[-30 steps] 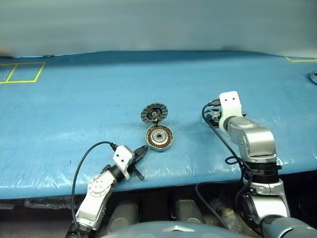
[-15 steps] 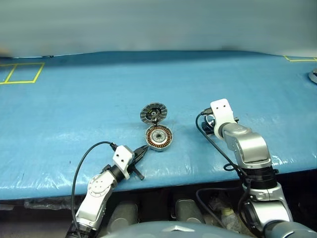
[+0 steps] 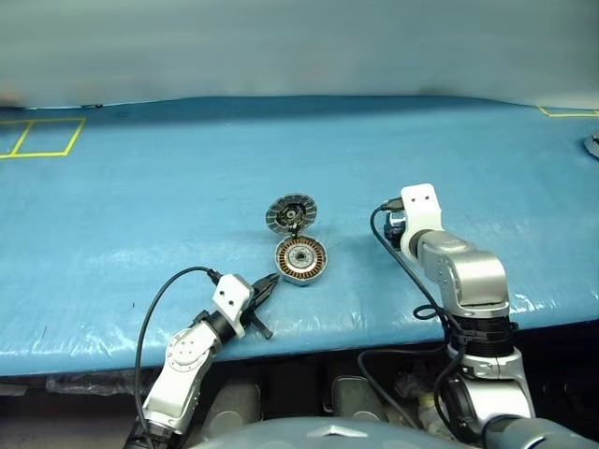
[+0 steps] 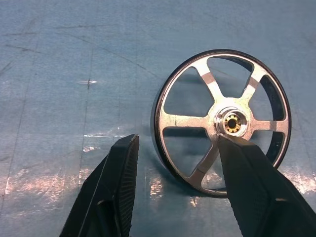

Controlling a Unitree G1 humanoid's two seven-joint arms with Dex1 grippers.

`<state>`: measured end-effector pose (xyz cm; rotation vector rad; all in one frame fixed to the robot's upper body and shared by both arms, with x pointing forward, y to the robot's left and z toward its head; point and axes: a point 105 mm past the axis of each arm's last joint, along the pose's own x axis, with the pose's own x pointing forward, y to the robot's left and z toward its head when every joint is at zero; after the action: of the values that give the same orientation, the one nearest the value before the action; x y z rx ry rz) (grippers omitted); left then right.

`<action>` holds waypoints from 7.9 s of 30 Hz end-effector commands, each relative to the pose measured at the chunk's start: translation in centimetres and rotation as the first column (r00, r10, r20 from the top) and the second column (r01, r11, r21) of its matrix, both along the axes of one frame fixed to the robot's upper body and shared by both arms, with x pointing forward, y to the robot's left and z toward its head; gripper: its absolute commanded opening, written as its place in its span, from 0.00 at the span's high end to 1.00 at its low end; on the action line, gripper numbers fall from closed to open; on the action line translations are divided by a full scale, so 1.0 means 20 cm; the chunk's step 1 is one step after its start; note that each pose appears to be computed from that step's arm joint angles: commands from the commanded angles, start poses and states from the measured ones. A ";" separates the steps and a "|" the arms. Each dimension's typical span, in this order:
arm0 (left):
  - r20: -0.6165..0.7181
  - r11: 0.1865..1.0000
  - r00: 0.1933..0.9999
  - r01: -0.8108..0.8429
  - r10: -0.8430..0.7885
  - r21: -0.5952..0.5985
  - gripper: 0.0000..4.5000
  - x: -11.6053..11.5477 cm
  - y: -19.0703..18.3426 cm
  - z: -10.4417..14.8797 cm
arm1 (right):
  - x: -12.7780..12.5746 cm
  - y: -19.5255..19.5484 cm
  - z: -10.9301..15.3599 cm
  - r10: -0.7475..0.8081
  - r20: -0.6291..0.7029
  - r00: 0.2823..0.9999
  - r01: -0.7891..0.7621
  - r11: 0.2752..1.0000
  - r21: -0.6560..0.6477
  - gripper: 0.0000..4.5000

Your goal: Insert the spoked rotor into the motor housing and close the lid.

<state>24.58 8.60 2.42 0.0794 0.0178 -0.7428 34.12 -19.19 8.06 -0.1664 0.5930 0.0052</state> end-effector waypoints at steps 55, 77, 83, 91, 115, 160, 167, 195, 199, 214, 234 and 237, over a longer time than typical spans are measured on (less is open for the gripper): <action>0.071 1.000 0.997 0.002 -0.001 -0.007 1.00 0.02 0.01 0.08 | 0.05 0.23 -0.03 0.369 -0.016 0.929 -0.358 0.888 -0.288 0.99; -0.108 0.861 0.967 0.149 -0.229 -0.487 1.00 0.00 -0.07 0.45 | -0.28 0.64 0.75 0.039 0.593 0.804 -0.594 0.055 0.802 0.99; -0.103 0.664 0.951 0.124 -0.292 -0.738 0.64 -0.01 -0.05 0.57 | -0.35 0.70 0.86 0.020 0.596 0.803 -0.573 -0.248 0.781 1.00; -0.071 0.344 0.930 0.062 -0.360 -0.937 0.07 0.01 -0.02 0.67 | -0.41 0.77 0.91 0.065 0.564 0.823 -0.503 -0.377 0.778 1.00; -0.055 -0.179 0.875 -0.160 -0.480 -0.971 0.00 0.10 0.02 0.74 | -0.49 0.89 0.88 0.154 0.526 0.836 -0.423 -0.429 0.798 1.00; 0.054 -0.288 0.746 -0.189 -0.664 -0.939 0.80 0.03 -0.10 0.83 | -0.47 0.93 0.78 0.170 0.453 0.875 -0.376 -0.349 0.858 1.00; 0.042 -0.274 0.744 -0.193 -0.667 -0.942 0.85 0.04 -0.11 0.84 | -0.47 0.87 0.71 0.154 0.430 0.890 -0.378 -0.280 0.883 0.76; -0.124 0.172 0.992 -0.117 -0.033 -0.978 0.91 0.17 0.31 0.85 | -0.38 0.64 0.51 0.118 0.494 0.861 -0.505 0.307 0.807 0.53; -0.290 0.168 0.953 -0.301 0.089 -0.939 0.91 0.21 0.43 0.70 | -0.38 0.65 0.43 0.232 0.541 0.808 -0.567 0.557 0.607 0.53; -0.635 0.138 0.772 -0.625 -0.042 -0.769 0.91 0.24 0.30 0.28 | -0.50 0.52 0.10 0.464 0.538 0.704 -0.594 0.800 0.087 0.53; -0.762 0.553 0.636 -0.682 0.123 -0.480 0.01 0.09 0.40 0.10 | -0.50 0.52 0.01 0.456 0.483 0.748 -0.579 0.804 0.136 0.53; -0.733 0.655 0.657 -0.635 0.177 -0.410 0.01 0.05 0.45 0.12 | -0.50 0.52 0.02 0.460 0.484 0.744 -0.586 0.797 0.144 0.53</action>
<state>26.14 16.90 5.23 -0.8978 0.4097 -0.2248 24.02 -8.83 7.36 -0.0461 0.1154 0.5975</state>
